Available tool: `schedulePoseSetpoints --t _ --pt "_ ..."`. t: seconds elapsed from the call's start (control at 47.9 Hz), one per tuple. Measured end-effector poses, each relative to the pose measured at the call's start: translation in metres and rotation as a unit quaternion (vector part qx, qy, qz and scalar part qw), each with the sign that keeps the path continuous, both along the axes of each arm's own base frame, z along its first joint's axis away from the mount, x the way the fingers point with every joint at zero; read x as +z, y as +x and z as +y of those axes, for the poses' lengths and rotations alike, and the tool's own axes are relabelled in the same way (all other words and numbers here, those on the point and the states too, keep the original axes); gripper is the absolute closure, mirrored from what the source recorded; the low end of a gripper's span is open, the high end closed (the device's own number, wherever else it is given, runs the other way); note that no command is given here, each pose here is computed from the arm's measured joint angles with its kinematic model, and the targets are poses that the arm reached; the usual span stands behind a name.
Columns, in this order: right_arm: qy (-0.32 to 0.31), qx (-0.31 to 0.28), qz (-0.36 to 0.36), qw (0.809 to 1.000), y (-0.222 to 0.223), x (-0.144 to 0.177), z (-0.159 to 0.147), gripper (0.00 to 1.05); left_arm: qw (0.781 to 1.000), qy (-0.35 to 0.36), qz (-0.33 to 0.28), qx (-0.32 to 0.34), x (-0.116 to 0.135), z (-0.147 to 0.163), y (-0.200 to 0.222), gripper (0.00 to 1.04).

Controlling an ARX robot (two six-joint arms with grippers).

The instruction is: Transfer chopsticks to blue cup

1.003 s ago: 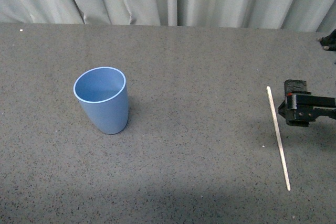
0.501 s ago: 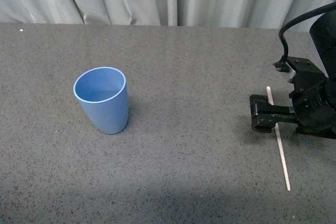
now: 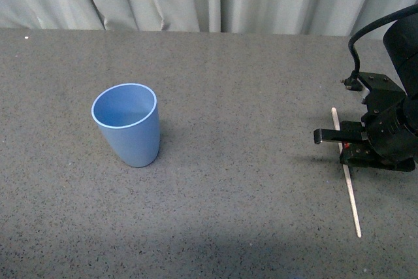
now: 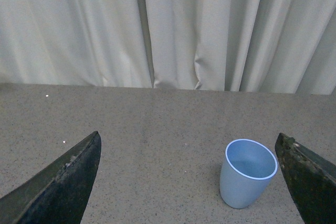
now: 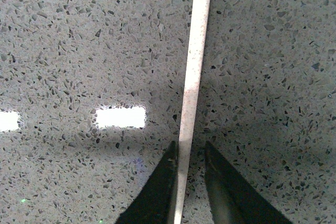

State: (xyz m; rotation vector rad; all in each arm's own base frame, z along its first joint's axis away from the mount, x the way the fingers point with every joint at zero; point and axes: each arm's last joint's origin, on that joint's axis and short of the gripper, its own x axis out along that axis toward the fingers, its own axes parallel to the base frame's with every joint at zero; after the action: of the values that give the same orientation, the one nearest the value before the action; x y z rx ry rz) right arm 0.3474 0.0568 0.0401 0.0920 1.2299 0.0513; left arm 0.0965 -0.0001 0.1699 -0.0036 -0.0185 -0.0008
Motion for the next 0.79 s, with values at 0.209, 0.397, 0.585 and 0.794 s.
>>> schedulePoseSetpoints --t 0.209,0.397,0.585,0.794 --pt "0.016 0.0 -0.008 1.0 -0.004 0.004 -0.001 1.04 1.0 0.0 0.0 0.0 0.0 0.0 0.0 0.07" --pt "0.061 0.031 -0.107 0.992 -0.012 0.034 0.013 1.04 1.0 0.0 0.0 0.0 0.0 0.0 0.0 0.07" --pt "0.142 0.116 -0.313 0.932 -0.016 0.102 0.052 1.04 1.0 0.0 0.0 0.0 0.0 0.0 0.0 0.07" --pt "0.249 0.196 -0.462 0.828 -0.03 0.119 0.097 1.04 1.0 0.0 0.0 0.0 0.0 0.0 0.0 0.07"
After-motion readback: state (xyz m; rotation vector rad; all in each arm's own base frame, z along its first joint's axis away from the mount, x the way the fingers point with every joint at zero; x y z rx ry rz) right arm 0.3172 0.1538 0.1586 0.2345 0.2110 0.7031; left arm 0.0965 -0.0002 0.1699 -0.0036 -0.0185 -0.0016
